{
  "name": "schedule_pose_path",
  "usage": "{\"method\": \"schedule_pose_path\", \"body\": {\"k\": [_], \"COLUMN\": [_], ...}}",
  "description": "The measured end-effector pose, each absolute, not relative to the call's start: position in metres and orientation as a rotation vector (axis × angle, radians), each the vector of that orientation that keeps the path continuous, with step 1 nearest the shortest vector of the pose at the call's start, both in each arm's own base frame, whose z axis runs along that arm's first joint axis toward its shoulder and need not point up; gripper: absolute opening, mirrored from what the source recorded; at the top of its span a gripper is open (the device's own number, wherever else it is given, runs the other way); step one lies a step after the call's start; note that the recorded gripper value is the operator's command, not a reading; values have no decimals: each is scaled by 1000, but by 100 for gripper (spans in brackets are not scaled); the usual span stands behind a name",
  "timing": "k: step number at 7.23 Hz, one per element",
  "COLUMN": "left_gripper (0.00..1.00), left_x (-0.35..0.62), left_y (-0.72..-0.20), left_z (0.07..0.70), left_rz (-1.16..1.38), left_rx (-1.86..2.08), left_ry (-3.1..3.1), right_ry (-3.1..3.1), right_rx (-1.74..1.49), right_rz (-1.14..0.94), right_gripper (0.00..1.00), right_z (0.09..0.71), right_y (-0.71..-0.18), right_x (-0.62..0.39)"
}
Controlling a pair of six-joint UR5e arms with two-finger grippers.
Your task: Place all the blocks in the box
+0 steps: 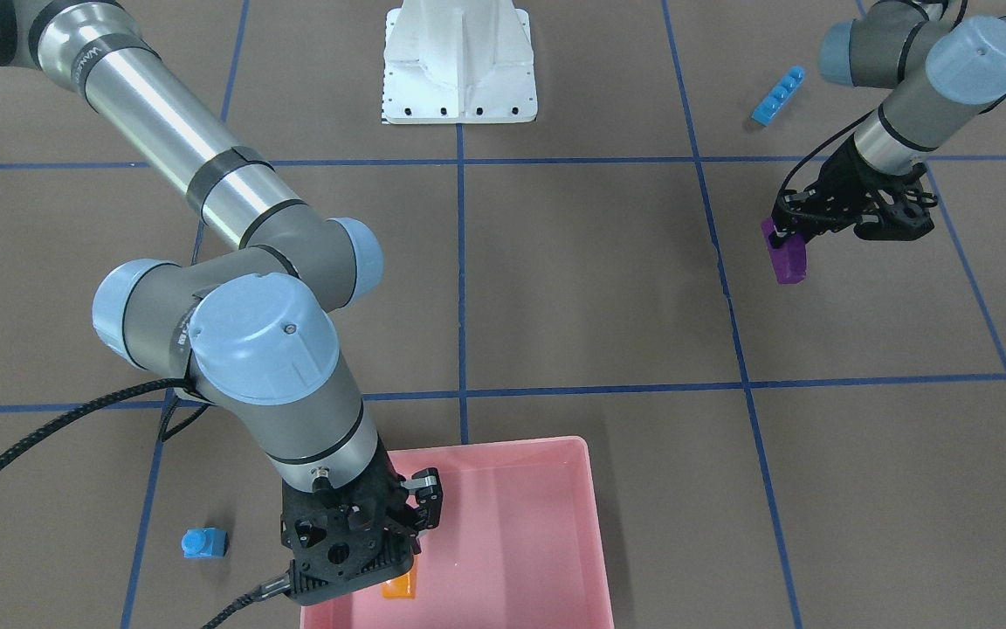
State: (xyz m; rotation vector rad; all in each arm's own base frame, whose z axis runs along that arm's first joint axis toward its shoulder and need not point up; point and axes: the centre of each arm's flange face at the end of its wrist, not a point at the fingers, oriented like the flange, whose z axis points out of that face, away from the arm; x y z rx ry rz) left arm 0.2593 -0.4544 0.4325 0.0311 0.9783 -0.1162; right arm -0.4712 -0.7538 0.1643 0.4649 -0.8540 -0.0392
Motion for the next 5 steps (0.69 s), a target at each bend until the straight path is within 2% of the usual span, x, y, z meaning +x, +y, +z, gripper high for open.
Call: {"method": "schedule_pose_path", "body": {"k": [2, 5], "left_gripper": [0, 0], "left_x": [235, 181], "left_y": [-512, -571], "left_z": [361, 243], "left_rz": [-180, -240], "left_rx": [30, -10], "left_ry": [1011, 1109], "right_ry": [-890, -858], "right_rx": [435, 268], "right_rz": [12, -4], "right_gripper": [100, 100], "right_z": [148, 131], "right_y": [-757, -775], "right_x": [-464, -370]}}
